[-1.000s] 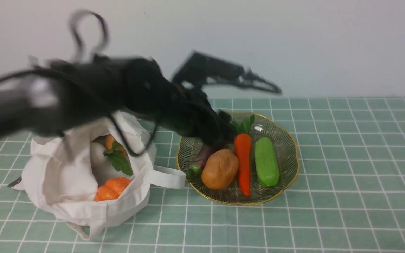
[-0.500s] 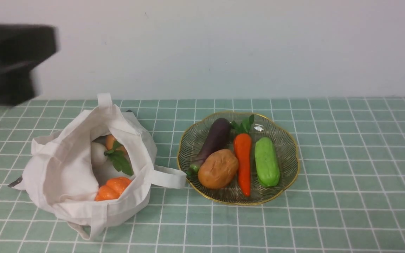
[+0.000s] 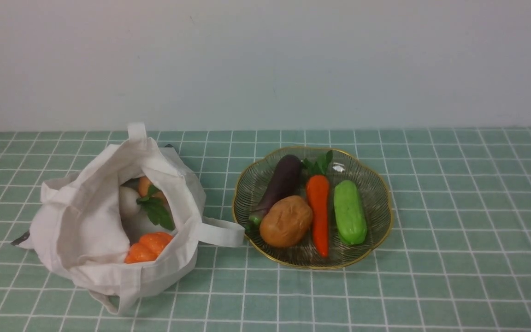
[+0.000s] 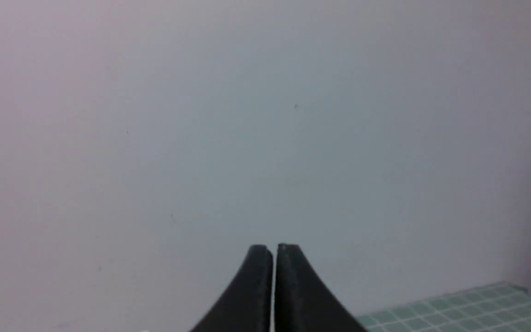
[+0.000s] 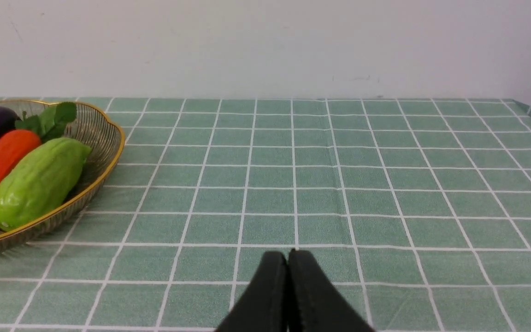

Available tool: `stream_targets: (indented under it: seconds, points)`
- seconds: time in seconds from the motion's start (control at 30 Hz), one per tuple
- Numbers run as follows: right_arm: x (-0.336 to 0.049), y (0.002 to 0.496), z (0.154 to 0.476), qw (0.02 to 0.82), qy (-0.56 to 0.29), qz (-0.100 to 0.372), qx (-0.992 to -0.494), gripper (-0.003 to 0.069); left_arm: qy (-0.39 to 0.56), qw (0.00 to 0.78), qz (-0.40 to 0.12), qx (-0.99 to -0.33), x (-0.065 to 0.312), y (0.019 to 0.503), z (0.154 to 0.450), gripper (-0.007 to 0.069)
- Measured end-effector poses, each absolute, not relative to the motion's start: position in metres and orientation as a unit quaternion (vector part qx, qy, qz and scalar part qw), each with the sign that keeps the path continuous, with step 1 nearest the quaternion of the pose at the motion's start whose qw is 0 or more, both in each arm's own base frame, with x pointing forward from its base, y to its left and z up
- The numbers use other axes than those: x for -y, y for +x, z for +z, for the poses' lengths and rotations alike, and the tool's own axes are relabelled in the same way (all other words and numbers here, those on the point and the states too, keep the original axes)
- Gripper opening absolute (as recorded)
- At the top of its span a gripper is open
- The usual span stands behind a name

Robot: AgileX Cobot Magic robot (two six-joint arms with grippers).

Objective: Take vegetables from cloth bag on blue coffee tablecloth place on plate.

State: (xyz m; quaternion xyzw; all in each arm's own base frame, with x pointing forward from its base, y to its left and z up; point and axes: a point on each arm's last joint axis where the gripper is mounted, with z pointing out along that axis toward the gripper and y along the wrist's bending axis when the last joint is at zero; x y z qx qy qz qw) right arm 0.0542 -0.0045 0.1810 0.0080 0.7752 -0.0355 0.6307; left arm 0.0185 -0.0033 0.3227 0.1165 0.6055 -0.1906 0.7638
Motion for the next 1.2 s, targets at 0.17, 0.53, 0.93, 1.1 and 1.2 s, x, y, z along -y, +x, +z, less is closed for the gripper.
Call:
stream_targets:
  seconds: [0.17,0.53,0.93,1.1,1.2]
  points:
    - [0.004,0.054,0.181,0.630,0.009,-0.034,-0.776,-0.0010,0.110,0.765,-0.197,-0.603,0.002,0.017,0.318,-0.0008]
    - [0.004,0.054,0.181,0.630,0.009,-0.034,-0.776,-0.0010,0.108,0.744,-0.155,-0.640,0.009,0.030,0.287,-0.0008]
    - [0.004,0.054,0.181,0.630,0.010,-0.033,-0.776,-0.0010,0.067,0.626,-0.030,-0.776,0.007,0.054,0.179,-0.0008]
    - [0.004,0.054,0.181,0.630,0.010,-0.033,-0.776,-0.0010,0.058,0.594,-0.023,-0.802,0.006,0.052,0.171,-0.0008]
    - [0.004,0.054,0.181,0.630,0.010,-0.033,-0.776,-0.0010,0.058,0.594,-0.023,-0.802,0.006,0.052,0.171,-0.0008]
